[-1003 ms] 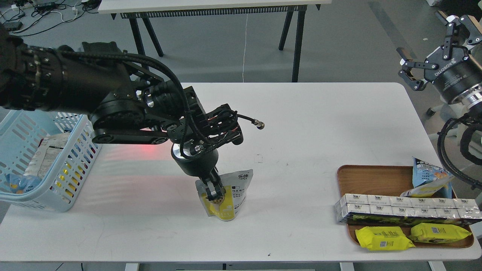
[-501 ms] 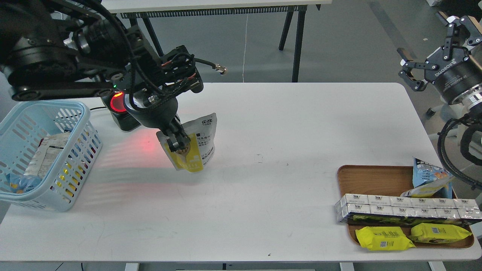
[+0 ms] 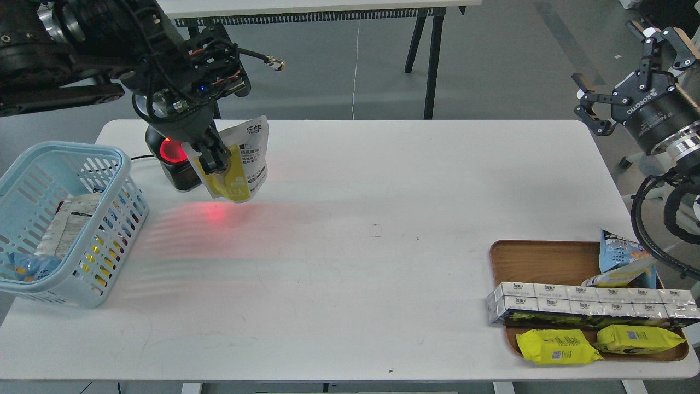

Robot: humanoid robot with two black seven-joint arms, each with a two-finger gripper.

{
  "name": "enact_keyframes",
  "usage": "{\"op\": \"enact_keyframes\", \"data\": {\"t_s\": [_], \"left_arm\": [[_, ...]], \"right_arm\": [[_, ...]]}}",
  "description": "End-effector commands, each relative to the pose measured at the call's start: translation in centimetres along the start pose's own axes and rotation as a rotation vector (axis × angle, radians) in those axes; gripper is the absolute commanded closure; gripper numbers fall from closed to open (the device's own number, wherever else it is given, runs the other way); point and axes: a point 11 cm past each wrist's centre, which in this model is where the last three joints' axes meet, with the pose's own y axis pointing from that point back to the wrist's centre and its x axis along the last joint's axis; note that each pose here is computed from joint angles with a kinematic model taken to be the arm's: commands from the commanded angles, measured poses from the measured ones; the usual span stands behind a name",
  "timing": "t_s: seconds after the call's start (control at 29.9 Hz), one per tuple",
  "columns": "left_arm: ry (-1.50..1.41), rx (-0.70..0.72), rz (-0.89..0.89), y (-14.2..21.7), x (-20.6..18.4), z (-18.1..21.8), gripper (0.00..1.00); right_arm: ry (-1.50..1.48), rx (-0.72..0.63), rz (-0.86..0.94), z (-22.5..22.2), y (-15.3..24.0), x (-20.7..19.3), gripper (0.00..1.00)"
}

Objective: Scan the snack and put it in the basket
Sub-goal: 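Move the pouch over the blue basket and drop it in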

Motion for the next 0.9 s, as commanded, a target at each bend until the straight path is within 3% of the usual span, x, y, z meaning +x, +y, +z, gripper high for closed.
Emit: {"op": "enact_keyframes", "data": {"t_s": [0.0,0.2,0.37,0.57,0.87], "left_arm": [[0.034,0.046,-0.014,-1.6,-0.5,-1.9,1.00],[0.096,0.096,-0.030,-0.6,-3.7,-4.4,1.00],[0.159,0.168,0.078,5.9,-4.3,-6.7,1.00],[0.238,0.249,0.151,11.2,-8.4,-8.7,1.00],[0.278,0.332,0.063,11.3,-17.9,-9.6,1.00]], "right_arm": [[0.001,-0.002,0.004,0.1,0.1,0.1,0.02],[0.001,-0.001,0.007,0.1,0.1,0.2,0.02],[-0.001,-0.001,0.010,0.2,0.1,0.3,0.02],[-0.007,0.001,0.006,0.3,-0.1,0.1,0.02],[-0.018,0.008,0.001,0.5,-0.3,-0.2,0.02]]}}
